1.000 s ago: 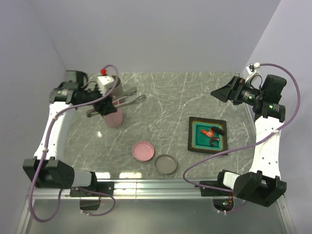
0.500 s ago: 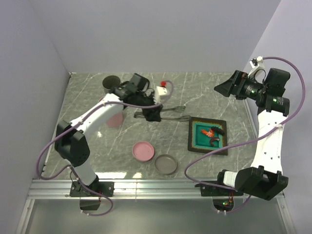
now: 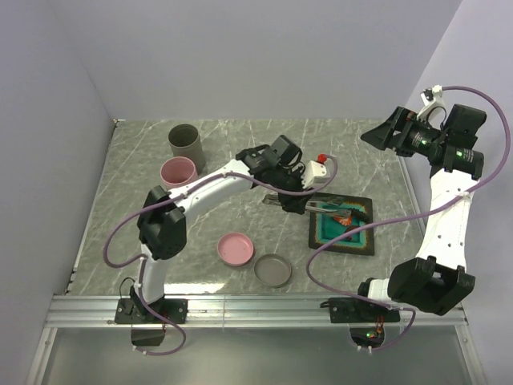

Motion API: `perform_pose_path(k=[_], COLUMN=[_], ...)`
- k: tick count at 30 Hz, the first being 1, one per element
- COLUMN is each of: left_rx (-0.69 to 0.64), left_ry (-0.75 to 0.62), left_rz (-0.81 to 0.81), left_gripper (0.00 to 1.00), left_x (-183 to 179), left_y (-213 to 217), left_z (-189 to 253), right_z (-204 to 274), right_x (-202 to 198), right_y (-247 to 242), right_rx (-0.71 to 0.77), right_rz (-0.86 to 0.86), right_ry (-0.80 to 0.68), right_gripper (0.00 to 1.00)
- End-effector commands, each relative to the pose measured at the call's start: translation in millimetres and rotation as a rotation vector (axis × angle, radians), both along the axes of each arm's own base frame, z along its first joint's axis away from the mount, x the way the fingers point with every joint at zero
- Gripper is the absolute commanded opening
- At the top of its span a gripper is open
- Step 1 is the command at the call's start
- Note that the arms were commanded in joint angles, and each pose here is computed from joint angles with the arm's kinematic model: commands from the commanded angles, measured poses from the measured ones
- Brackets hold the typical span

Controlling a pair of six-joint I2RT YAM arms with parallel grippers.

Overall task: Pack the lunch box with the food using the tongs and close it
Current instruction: Pick up the food using the clamp

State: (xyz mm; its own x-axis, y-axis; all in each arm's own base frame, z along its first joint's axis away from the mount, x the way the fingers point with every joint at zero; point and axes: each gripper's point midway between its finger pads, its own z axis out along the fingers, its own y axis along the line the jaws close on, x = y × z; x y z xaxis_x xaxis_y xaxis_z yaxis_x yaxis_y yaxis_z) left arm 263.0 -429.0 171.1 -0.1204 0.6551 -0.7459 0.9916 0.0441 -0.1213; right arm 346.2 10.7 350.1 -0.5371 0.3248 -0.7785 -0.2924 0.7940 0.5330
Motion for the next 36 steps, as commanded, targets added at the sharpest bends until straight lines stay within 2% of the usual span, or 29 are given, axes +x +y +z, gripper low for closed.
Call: perform_pose_path(k=[1,19,36], left_rx=[-0.049,-0.016,0.024], left_ry=[-0.05,-0.045,-0.024], left_rz=[0.02,0.017,-0.021], left_gripper=[0.53,0.52,0.5], left_x=[8,-1,-25], left_y=[-26,-75,-91], left_z=[19,-26,-52], right_z=[17,17,14], right_x=[1,-3,-5], right_y=[-2,-3,-3], right_rx=[-0.009,-0.006,0.003], right_rz=[0.008,-0.005,-0.007], right_ry=[-0.048,-0.064,-0.066], right_gripper=[1.0,1.0,1.0])
